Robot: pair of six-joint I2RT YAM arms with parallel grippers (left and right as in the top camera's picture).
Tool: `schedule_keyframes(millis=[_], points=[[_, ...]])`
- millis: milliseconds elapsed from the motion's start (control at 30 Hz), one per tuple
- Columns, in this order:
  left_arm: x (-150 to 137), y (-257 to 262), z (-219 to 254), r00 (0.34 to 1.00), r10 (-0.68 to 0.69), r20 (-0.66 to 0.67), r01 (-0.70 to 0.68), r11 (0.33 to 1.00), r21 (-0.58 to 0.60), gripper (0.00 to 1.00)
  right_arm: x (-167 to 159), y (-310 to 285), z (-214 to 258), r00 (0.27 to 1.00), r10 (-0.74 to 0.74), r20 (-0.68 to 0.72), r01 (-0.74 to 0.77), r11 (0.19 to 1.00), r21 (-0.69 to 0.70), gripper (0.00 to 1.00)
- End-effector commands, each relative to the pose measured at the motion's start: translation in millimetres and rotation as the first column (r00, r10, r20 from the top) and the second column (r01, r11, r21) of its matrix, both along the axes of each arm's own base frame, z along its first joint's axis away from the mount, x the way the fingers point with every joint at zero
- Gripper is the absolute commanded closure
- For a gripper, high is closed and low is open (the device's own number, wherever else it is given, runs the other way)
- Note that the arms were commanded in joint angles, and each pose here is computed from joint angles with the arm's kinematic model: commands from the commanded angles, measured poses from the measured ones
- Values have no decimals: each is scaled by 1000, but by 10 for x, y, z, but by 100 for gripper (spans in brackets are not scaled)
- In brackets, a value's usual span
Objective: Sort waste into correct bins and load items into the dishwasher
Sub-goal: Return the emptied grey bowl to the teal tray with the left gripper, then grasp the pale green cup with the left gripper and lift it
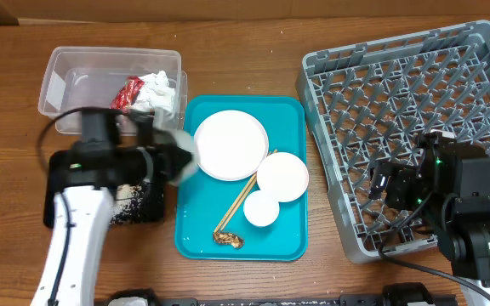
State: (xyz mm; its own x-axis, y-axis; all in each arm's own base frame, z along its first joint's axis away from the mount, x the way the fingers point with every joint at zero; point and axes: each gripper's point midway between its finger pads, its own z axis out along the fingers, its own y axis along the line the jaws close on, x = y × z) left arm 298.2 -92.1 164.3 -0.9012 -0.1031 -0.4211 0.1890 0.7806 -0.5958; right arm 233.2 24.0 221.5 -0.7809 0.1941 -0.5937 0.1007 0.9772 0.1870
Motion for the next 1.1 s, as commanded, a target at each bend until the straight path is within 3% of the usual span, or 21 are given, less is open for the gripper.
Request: schedule_keyframes(millis=[0,167,267,467,533,600,667,700,967,1067], points=[[-120,-284,-356,995,-69,-70,85,958,274,96,28,-7,104,1000,-4,31,4,1000,2,0],[-355,-680,-798,966,-171,-194,237,885,401,96,28,-8,103,1000,-4,31,4,1000,1,0],[-439,-782,-934,949,-208,-236,292,863,413,96,28,-8,102,1000,-4,30,4,1000,1,0],[-513,-634,-1043,946,-161,-282,288,816,501,96,29,-8,103,1000,-4,31,4,1000,1,0],[-521,-632,-1043,945,-161,-286,290,816,500,89,29,-8,103,1000,-4,31,4,1000,1,0],[-511,-650,-1033,946,-164,-281,289,821,493,76,28,-8,102,1000,-4,30,4,1000,1,0],[-484,-667,-988,948,-166,-272,285,823,491,56,28,-8,102,1000,-4,30,4,1000,1,0],[-466,-684,-955,949,-168,-268,284,826,487,53,28,-8,102,1000,-4,30,4,1000,1,0],[-325,-1132,-369,938,-289,-191,338,885,320,51,28,-8,102,1000,-4,30,4,1000,1,0],[-383,-1121,-410,931,-300,-208,357,869,342,53,28,-8,102,1000,-4,30,4,1000,1,0]])
